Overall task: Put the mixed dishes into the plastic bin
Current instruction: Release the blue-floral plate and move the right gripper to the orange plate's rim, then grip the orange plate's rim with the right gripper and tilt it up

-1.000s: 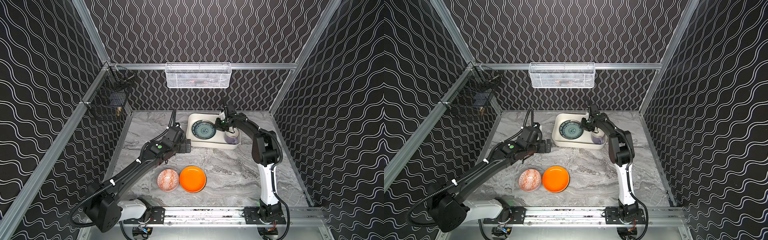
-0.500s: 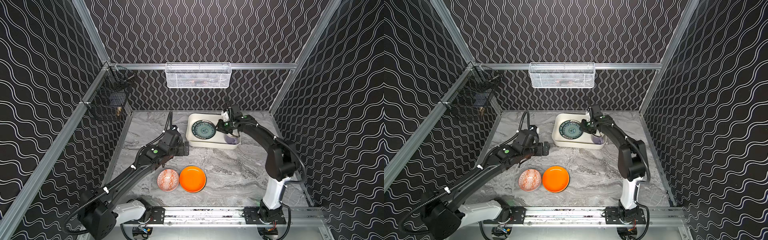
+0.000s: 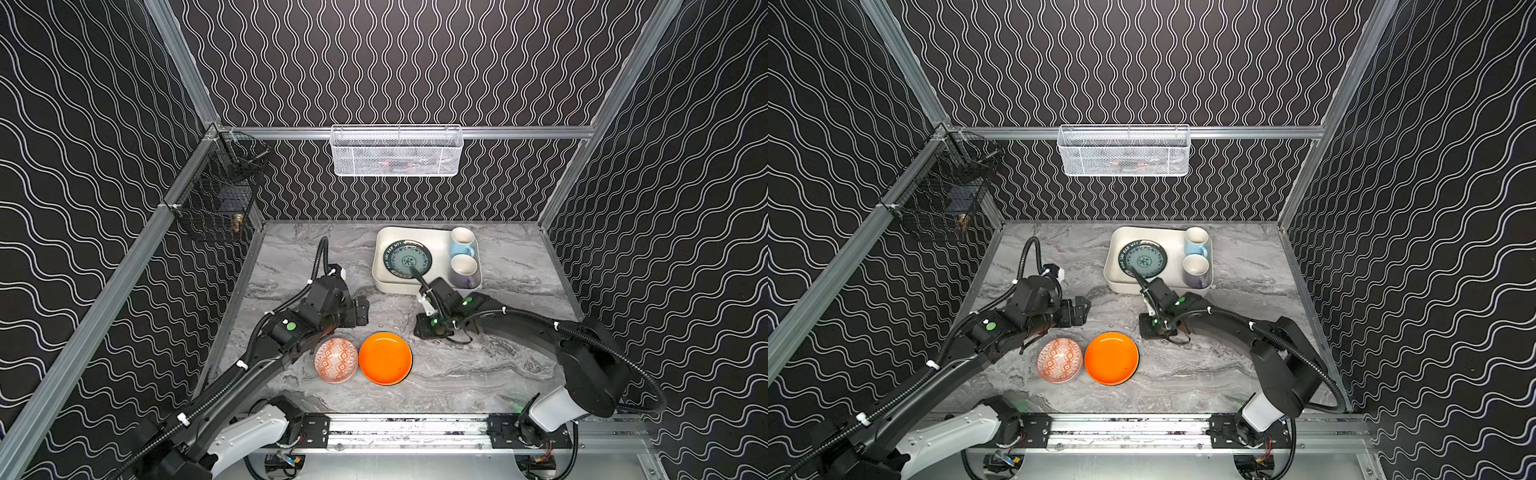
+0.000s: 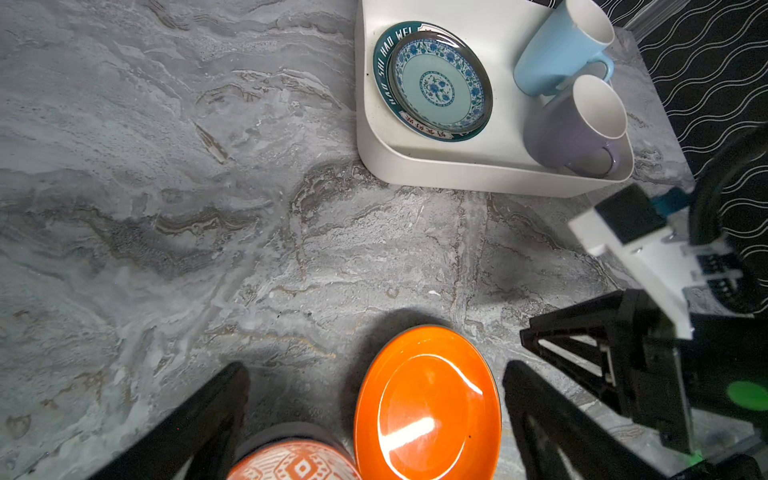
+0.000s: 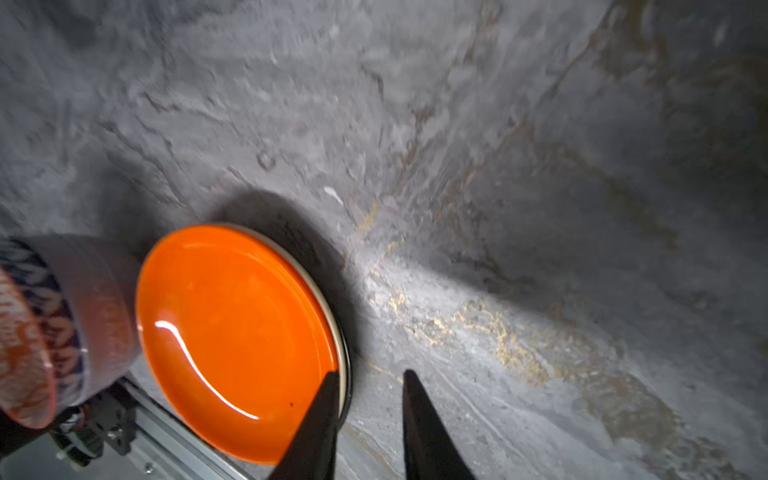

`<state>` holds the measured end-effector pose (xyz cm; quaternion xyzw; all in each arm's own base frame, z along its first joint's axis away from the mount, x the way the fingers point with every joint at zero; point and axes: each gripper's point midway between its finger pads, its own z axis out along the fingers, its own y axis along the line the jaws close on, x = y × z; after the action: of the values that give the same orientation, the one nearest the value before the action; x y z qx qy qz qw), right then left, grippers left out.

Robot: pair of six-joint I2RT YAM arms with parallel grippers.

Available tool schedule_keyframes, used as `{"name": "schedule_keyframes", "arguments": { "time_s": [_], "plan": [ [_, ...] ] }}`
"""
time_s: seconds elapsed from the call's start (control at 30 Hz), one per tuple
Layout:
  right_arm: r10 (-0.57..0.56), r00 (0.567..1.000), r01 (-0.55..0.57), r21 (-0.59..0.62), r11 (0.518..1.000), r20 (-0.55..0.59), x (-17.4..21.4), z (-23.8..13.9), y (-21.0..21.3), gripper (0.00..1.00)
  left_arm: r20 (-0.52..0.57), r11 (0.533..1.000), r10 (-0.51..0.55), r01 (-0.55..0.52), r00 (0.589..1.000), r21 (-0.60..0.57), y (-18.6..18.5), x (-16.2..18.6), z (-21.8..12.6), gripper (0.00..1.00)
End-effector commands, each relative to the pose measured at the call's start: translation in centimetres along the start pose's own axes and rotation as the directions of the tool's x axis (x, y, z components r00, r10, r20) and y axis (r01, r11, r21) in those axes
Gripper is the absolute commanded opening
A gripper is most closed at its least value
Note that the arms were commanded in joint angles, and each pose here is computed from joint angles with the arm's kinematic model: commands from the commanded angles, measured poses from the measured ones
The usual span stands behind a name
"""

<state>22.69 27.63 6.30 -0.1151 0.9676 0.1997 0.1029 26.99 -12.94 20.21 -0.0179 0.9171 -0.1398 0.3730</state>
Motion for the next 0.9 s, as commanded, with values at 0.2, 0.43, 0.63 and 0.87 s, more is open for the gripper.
{"name": "schedule_keyframes", "arguments": {
  "time_s": [0.2,0.43,0.63,0.87],
  "plan": [
    [-0.023,1.000,0.024,-0.007,1.000,0.009,1.4,2.0,2.0,0.29,0.006,0.999,-0.037,0.037,0.999,-0.030,1.3,1.0,-1.1,0.99],
    [-0.026,1.000,0.026,0.005,1.000,-0.016,2.0,3.2,1.6,0.31,0.009,0.999,-0.032,0.033,0.999,-0.041,1.5,0.9,-1.0,0.99],
    [-0.027,0.999,0.027,0.019,0.999,-0.037,2.4,4.0,1.2,0.30,0.003,0.999,-0.023,0.024,1.000,-0.046,1.5,1.0,-0.6,0.99],
    [-0.015,0.999,0.016,0.049,0.999,-0.030,2.6,3.9,0.3,0.10,-0.001,0.998,-0.022,0.022,1.000,-0.051,1.5,1.1,-0.1,0.99]
  ]
}}
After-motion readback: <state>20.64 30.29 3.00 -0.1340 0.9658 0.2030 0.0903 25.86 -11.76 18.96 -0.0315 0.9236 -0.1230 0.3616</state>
